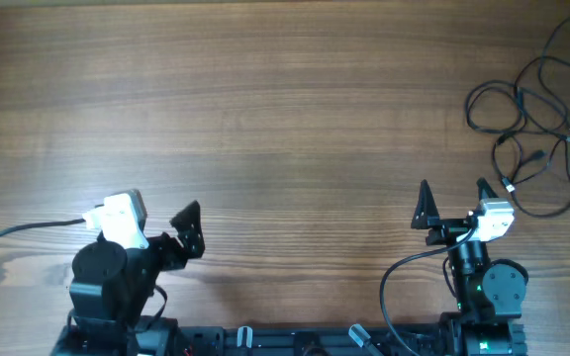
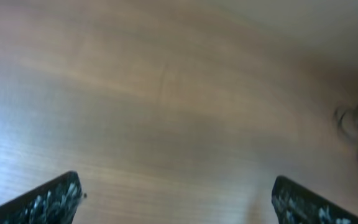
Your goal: Untangle cables
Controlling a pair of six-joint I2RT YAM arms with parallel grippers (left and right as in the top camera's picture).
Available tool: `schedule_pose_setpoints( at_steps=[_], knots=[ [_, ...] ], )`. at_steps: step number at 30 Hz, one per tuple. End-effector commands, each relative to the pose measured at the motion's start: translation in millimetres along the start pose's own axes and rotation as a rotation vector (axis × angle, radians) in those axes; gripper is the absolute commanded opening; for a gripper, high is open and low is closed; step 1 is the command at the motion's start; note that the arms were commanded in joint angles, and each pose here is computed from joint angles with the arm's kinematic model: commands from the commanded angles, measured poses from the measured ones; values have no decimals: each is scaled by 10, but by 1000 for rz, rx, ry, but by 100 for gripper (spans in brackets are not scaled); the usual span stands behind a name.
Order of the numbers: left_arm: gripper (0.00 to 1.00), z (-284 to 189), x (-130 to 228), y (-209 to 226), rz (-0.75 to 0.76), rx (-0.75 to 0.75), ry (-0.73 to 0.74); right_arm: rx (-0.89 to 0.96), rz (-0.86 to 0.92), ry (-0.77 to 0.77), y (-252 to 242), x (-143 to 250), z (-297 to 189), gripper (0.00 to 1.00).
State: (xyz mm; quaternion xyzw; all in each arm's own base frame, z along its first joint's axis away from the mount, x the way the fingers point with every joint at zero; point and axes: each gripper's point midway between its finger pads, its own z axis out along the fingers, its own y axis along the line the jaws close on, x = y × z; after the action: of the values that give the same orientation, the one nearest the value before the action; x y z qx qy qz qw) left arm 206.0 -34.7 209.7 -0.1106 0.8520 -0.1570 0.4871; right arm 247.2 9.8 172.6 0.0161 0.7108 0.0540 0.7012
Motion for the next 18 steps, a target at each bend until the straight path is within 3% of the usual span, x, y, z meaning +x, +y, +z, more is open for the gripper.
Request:
schedule_pose_setpoints(
  at_steps=[1,10,18],
  knots=[
    [100,176,9,93,-12,29,-125,-19,-20,-12,38,-26,-7,100],
    [100,175,-296,-11,26,204,-490,-19,-20,-12,38,-24,-7,100],
    [100,20,-552,111,15,158,-716,-19,-20,-12,38,-24,-7,99]
  ],
)
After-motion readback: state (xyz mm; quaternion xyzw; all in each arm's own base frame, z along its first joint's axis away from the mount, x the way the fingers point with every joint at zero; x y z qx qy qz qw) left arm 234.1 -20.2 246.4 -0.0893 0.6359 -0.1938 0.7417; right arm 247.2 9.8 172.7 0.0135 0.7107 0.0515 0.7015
